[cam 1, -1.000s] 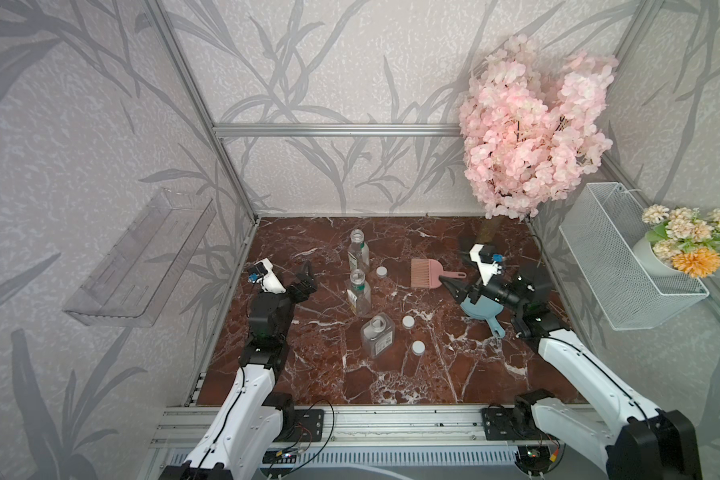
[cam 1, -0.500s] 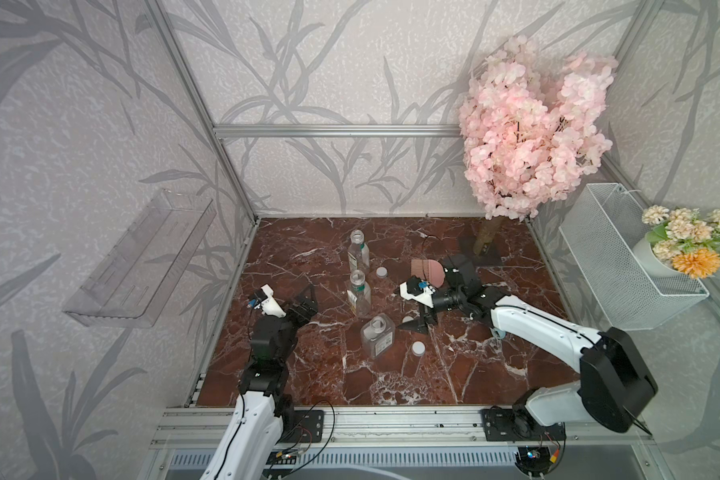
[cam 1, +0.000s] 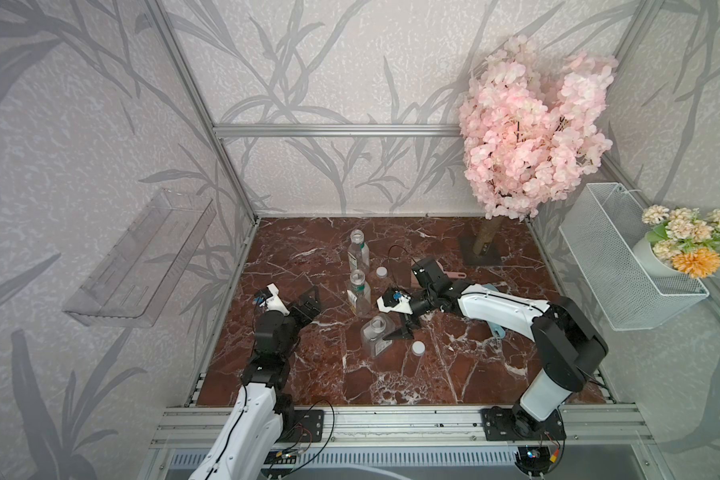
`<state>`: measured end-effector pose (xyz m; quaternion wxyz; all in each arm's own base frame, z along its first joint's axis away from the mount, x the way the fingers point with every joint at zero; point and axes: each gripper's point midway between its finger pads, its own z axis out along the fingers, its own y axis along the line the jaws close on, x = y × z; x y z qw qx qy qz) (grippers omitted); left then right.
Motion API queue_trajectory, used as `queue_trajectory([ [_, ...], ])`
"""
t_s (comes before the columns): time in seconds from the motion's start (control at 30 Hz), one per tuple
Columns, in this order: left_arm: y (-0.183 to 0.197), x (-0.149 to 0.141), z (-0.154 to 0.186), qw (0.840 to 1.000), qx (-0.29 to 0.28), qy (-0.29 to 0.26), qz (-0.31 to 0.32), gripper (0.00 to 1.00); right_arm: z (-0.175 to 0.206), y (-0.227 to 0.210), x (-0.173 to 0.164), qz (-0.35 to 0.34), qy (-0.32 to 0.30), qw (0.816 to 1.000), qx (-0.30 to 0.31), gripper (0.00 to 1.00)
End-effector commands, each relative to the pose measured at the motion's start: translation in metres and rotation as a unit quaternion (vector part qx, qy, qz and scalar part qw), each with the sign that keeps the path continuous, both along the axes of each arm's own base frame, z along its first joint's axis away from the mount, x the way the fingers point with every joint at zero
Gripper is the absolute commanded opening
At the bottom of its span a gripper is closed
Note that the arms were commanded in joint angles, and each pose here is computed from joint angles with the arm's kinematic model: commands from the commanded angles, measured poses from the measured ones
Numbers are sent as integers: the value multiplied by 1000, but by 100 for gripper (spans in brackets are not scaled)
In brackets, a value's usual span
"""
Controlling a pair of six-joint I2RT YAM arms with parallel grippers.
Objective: Screw on the bottle caps
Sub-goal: Pick up the plastic bottle at the center of the board.
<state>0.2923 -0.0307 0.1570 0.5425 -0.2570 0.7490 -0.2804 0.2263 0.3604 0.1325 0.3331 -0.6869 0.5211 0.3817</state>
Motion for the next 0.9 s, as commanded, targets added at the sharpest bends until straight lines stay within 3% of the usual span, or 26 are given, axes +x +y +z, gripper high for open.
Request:
queue_trajectory([
  [0.0, 1, 2, 14, 1000, 5, -21, -1, 100, -6, 8, -4, 18, 1, 1000, 5, 100],
  [0.27, 1, 6, 23, 999, 25, -28, -5, 100, -15, 13, -2, 4, -17, 1000, 17, 83],
  [0.53, -16, 9, 54, 993, 61, -76, -60, 100, -5, 7, -9, -13, 0, 1000, 22, 52],
  [0.73, -50, 4, 97, 974, 82, -151, -150, 100, 46, -11, -11, -68, 44, 994, 73, 43],
  [0.87, -102, -16, 135, 935, 104, -231, -249, 100, 84, -47, 2, -138, 71, 982, 106, 43],
])
